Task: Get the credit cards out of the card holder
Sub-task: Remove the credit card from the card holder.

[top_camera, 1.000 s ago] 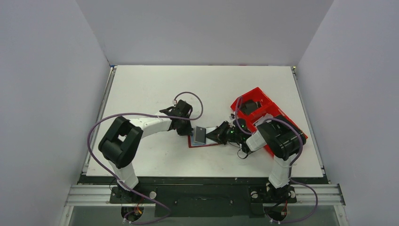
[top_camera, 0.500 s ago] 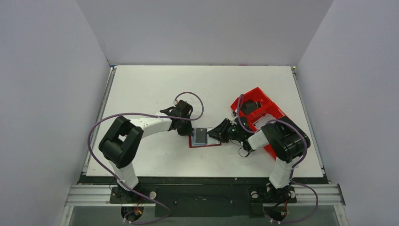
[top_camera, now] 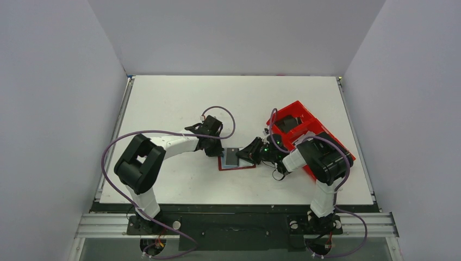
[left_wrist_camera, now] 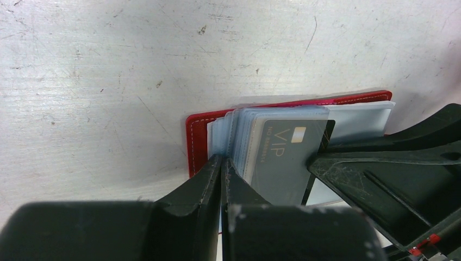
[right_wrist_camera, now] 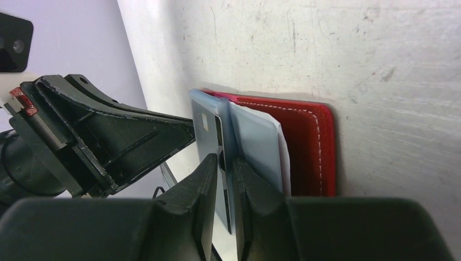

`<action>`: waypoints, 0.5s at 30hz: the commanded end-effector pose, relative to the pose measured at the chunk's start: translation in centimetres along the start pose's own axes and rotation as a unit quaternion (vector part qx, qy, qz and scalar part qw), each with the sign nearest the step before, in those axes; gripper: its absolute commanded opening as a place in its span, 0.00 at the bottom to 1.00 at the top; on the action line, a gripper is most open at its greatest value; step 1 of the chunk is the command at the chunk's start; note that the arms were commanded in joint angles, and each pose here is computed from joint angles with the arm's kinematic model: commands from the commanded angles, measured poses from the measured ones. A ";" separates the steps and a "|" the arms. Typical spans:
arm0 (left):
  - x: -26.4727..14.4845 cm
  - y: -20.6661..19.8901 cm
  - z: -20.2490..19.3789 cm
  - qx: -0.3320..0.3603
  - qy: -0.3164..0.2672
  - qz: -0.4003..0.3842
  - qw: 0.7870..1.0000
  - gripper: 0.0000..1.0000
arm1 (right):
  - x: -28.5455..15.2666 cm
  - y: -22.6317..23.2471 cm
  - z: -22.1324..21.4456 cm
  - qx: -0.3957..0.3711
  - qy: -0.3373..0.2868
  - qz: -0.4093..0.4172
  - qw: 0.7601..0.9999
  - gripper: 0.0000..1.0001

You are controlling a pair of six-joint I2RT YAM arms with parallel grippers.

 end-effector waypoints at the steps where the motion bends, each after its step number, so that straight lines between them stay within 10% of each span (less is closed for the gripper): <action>1: 1.4 4.0 -2.1 0.015 0.038 0.087 0.995 0.00 | 0.4 1.0 0.5 -0.012 -0.015 0.027 0.999 0.13; 15: 1.6 4.1 -2.3 0.014 0.042 0.091 0.995 0.00 | 0.0 1.3 0.6 0.016 -0.025 0.069 0.997 0.12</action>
Point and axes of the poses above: each gripper's point midway between its finger pads, its own x axis out along the fingers, its own y axis along the line the jaws close on, z = x × y, the point moved 6 cm from there along -x, back along the fingers, and after that the axes turned 2 degrees about -x, right-handed, at the moved point
